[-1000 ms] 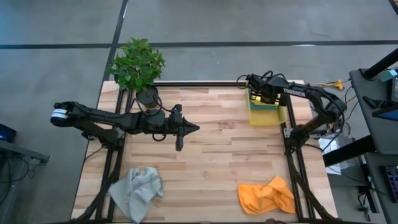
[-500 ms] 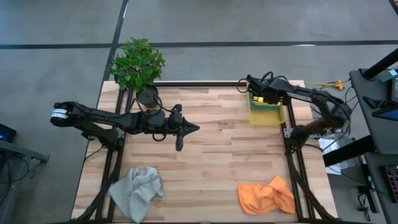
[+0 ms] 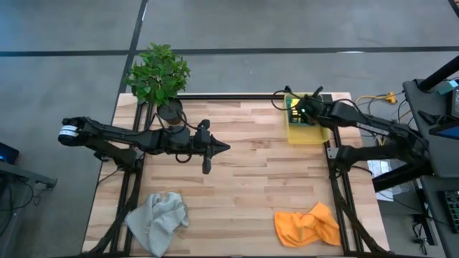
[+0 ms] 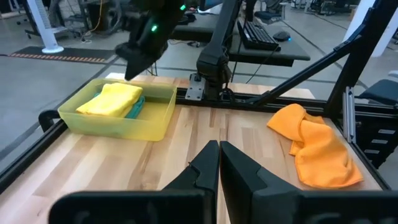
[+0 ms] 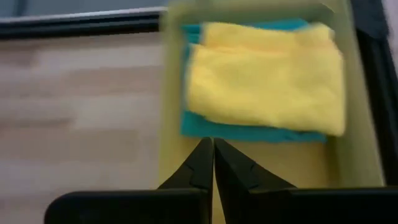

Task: Fold microfiber towels
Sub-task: Move the yellow bin to the top of the table

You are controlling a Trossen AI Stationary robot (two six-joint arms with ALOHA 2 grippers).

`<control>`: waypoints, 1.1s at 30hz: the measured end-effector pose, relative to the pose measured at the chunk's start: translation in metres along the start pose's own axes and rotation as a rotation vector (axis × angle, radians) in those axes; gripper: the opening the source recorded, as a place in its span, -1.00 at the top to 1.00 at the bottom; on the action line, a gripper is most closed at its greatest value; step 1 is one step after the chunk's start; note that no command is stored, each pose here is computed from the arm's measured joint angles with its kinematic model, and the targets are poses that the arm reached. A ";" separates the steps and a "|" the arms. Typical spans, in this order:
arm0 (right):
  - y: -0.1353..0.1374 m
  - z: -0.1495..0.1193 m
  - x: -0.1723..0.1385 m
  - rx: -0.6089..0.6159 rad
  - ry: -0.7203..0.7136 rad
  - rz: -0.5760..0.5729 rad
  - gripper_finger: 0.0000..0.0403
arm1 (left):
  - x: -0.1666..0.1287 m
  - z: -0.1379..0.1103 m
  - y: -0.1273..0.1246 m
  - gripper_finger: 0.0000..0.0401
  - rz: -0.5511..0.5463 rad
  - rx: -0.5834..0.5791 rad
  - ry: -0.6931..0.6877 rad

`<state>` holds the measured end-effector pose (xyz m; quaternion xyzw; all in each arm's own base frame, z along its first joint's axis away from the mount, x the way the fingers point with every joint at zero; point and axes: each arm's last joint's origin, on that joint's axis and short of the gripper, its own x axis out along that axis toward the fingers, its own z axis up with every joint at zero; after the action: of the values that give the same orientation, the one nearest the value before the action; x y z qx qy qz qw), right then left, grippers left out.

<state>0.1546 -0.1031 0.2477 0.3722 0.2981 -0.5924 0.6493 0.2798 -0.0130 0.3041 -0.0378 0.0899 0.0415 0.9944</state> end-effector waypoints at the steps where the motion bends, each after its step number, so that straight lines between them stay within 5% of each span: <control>1: 0.001 0.000 0.007 0.026 0.012 -0.030 0.96 | 0.000 0.001 0.000 1.00 0.000 -0.001 -0.001; 14: 0.043 0.003 0.097 0.011 0.235 -0.147 0.96 | 0.000 0.002 0.000 1.00 -0.001 -0.006 -0.006; 33: 0.126 0.036 0.111 -0.165 0.232 0.022 0.96 | 0.000 0.001 -0.002 1.00 -0.008 -0.058 0.000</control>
<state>0.2912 -0.1916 0.1917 0.3868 0.4148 -0.5117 0.6454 0.2799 -0.0150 0.3054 -0.0669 0.0886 0.0403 0.9930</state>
